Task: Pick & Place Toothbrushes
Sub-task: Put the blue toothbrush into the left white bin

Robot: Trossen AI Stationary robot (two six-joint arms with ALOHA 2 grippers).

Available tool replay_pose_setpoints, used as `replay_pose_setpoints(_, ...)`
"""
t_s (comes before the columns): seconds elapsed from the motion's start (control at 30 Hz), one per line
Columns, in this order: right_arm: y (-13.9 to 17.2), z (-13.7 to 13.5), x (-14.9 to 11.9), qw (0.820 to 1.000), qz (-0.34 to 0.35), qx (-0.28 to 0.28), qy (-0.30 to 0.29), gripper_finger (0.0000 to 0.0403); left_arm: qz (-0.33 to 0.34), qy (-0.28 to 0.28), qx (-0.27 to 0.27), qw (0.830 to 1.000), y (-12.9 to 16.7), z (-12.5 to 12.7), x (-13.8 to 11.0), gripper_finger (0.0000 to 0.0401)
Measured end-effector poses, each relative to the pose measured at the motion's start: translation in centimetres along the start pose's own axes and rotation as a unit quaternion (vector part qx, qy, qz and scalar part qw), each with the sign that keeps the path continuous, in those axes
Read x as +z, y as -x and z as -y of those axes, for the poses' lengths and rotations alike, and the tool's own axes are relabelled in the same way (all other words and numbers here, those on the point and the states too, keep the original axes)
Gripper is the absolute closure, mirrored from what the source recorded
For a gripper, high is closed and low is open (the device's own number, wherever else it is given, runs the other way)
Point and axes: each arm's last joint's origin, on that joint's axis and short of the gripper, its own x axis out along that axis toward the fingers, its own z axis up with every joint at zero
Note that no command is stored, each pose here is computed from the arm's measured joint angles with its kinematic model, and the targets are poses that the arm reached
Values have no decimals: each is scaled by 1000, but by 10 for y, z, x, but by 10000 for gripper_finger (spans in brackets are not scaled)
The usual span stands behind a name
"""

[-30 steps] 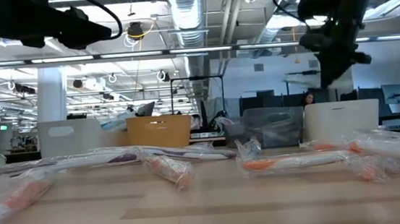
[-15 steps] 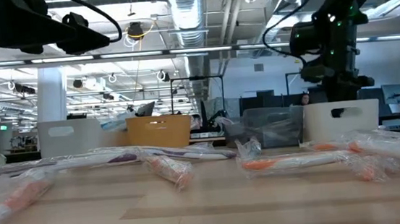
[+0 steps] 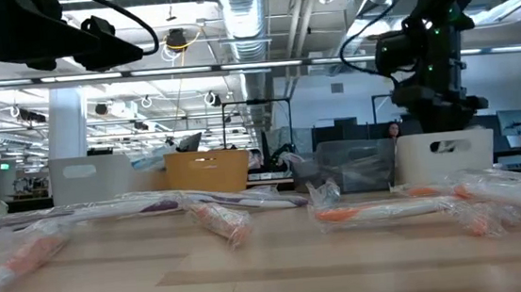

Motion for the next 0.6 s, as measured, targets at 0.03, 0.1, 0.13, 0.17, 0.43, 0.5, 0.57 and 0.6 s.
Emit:
replay_pose_setpoints(0.03,4,0,1,1000,5,1,0,214,0,0,0,1000,0,0,0,100)
replay_pose_setpoints(0.1,12,-1,2,1000,12,3,0,207,0,0,0,1000,0,0,0,100)
replay_pose_setpoints(0.13,18,-1,2,1000,17,6,0,205,0,0,0,1000,0,0,0,100)
replay_pose_setpoints(0.17,23,-1,2,1000,24,8,1,205,0,0,0,1000,0,0,0,100)
replay_pose_setpoints(0.43,68,2,-6,999,32,13,-4,226,0,0,0,1000,0,0,0,100)
replay_pose_setpoints(0.5,80,1,-12,999,38,18,3,232,0,2,0,1000,0,0,0,100)
replay_pose_setpoints(0.57,93,-2,-18,998,57,29,22,239,0,17,0,1000,0,0,0,100)
replay_pose_setpoints(0.6,98,-4,-21,996,68,36,43,241,0,29,0,1000,0,0,0,100)
